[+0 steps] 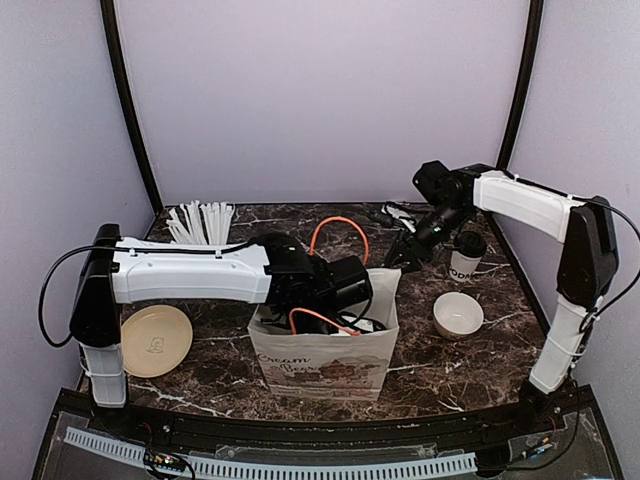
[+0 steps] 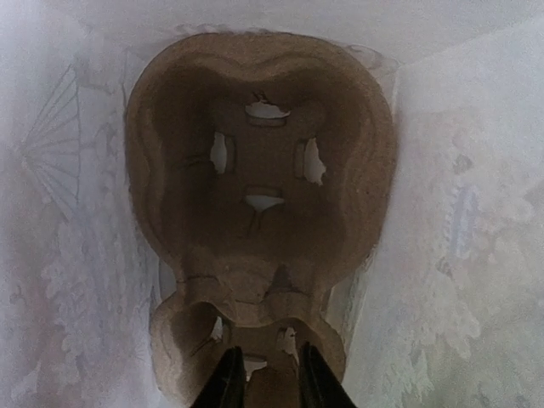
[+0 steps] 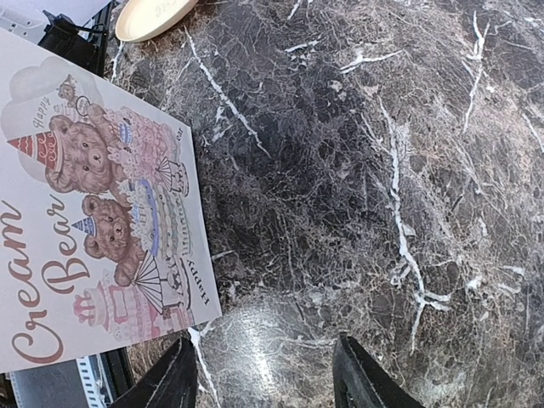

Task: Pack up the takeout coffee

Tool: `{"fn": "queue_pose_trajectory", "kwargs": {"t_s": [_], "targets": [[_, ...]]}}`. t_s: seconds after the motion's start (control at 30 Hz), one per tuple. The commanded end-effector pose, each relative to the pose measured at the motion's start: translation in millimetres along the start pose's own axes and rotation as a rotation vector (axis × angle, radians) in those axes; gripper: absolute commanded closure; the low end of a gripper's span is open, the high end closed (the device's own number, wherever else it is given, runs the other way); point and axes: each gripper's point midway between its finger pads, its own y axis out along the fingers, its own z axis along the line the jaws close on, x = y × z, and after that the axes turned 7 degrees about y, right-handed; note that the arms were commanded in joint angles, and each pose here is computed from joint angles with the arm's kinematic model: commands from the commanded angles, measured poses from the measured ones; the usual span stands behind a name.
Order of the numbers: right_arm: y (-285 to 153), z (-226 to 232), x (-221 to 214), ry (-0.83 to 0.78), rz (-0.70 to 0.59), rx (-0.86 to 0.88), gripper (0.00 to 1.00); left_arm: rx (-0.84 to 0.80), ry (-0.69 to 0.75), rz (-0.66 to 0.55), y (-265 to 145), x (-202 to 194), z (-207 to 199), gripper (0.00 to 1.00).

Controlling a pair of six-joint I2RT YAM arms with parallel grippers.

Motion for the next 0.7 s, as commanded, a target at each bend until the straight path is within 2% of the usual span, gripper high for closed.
{"fn": "queue_pose_trajectory", "kwargs": {"t_s": [0.0,0.17,0.3,0.43,0.67], "targets": [[-11,7,6,-0.015,-0.028,-0.021,0.46,-0.002,-0.026,-0.003,1,-1,1,0.68],[-23,14,8,-0.029,-0.033,-0.036,0.45,0.065,-0.051,-0.046,-28,5,11,0.59],[-34,18,11,-0.042,-0.044,-0.057,0.43,0.144,-0.061,-0.138,-69,15,21,0.55],[-45,15,14,-0.033,-0.061,-0.071,0.42,0.187,-0.055,-0.252,-112,26,24,0.53],[-58,8,17,-0.001,-0.089,-0.063,0.42,0.233,-0.031,-0.355,-163,34,26,0.52]]}}
